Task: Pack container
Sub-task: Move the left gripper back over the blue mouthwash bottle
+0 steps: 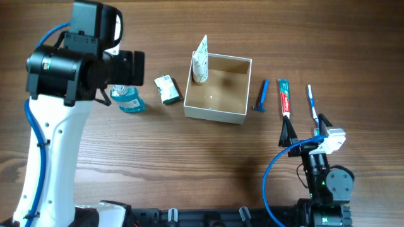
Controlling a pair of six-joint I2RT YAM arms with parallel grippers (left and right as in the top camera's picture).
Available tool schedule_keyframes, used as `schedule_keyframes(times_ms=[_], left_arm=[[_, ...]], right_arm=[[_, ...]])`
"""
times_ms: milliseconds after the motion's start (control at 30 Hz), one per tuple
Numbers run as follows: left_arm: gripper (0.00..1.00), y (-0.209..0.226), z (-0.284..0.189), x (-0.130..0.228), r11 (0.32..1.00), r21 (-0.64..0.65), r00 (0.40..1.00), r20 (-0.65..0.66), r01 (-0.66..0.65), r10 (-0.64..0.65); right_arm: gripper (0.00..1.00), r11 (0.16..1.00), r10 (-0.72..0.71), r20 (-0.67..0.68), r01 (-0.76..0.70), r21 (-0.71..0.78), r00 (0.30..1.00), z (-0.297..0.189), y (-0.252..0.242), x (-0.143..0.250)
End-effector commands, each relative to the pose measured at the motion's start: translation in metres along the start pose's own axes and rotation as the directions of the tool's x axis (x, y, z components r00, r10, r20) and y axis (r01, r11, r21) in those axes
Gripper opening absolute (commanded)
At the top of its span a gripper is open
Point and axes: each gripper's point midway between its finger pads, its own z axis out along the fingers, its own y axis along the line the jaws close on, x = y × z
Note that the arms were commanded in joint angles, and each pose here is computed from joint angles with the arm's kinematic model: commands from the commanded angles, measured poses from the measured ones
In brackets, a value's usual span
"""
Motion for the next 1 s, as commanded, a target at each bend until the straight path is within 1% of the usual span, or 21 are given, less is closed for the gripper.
schedule_keyframes(times_ms=[0,67,133,167,233,267,333,367,533,600,667,733,767,800,867,967], left_arm=[[1.00,0.031,-0.004,-0.007,0.985,-0.169,0.999,0.033,0.025,-0.020],[1.00,0.031,-0.004,-0.006,0.986,-0.166,1.000,0.028,0.009,-0.004],[1.00,0.023,-0.002,-0.006,0.989,-0.123,0.996,0.014,-0.087,0.089],[1.00,0.015,-0.002,-0.006,0.983,-0.078,0.986,0.008,-0.165,0.166],[1.00,-0.001,-0.001,-0.003,0.962,0.017,0.962,0.011,-0.272,0.272],[1.00,-0.008,-0.001,0.000,0.946,0.067,0.948,0.016,-0.318,0.317],[1.00,-0.013,-0.001,0.005,0.917,0.126,0.925,0.018,-0.378,0.379],[1.00,-0.009,0.000,0.007,0.909,0.132,0.917,0.012,-0.396,0.398],[1.00,0.018,0.005,0.003,0.910,0.091,0.914,0.006,-0.405,0.407],[1.00,0.024,0.008,0.004,0.897,0.087,0.900,-0.002,-0.433,0.435],[0.97,0.031,0.015,0.005,0.866,0.092,0.869,-0.015,-0.491,0.494],[0.97,0.028,0.022,0.006,0.826,0.135,0.833,-0.005,-0.547,0.553],[0.97,0.022,0.028,0.007,0.784,0.183,0.799,0.015,-0.594,0.601],[1.00,0.010,0.036,0.011,0.709,0.264,0.743,0.049,-0.654,0.667],[1.00,0.003,0.047,0.017,0.658,0.318,0.704,0.048,-0.683,0.708],[1.00,0.000,0.063,0.028,0.627,0.380,0.678,0.003,-0.680,0.735]], right_arm=[[1.00,1.000,-0.014,0.016,0.014,0.007,1.000,-0.001,-0.001,-0.003],[1.00,1.000,-0.014,0.015,0.014,0.007,1.000,-0.001,-0.001,-0.003],[1.00,1.000,-0.014,0.015,0.014,0.007,1.000,-0.001,-0.001,-0.003],[1.00,1.000,-0.014,0.015,0.014,0.007,1.000,-0.001,-0.001,-0.003],[1.00,1.000,-0.014,0.015,0.014,0.007,1.000,-0.001,-0.001,-0.003],[1.00,1.000,-0.014,0.015,0.014,0.007,1.000,-0.001,-0.001,-0.003],[1.00,1.000,-0.014,0.015,0.014,0.007,1.000,-0.001,-0.001,-0.003],[1.00,1.000,-0.014,0.015,0.014,0.007,1.000,-0.001,-0.001,-0.003],[1.00,1.000,-0.014,0.015,0.014,0.007,1.000,-0.001,-0.001,-0.003],[1.00,1.000,-0.014,0.015,0.014,0.007,1.000,-0.001,-0.001,-0.003],[1.00,1.000,-0.014,0.015,0.014,0.007,1.000,-0.001,-0.001,-0.003],[1.00,1.000,-0.014,0.015,0.014,0.007,1.000,-0.001,-0.001,-0.003],[1.00,1.000,-0.014,0.015,0.014,0.007,1.000,-0.001,-0.001,-0.003],[1.00,1.000,-0.014,0.015,0.014,0.007,1.000,-0.001,-0.001,-0.003],[1.00,1.000,-0.014,0.015,0.014,0.007,1.000,-0.001,-0.001,-0.003],[1.00,1.000,-0.014,0.015,0.014,0.007,1.000,-0.001,-0.001,-0.003]])
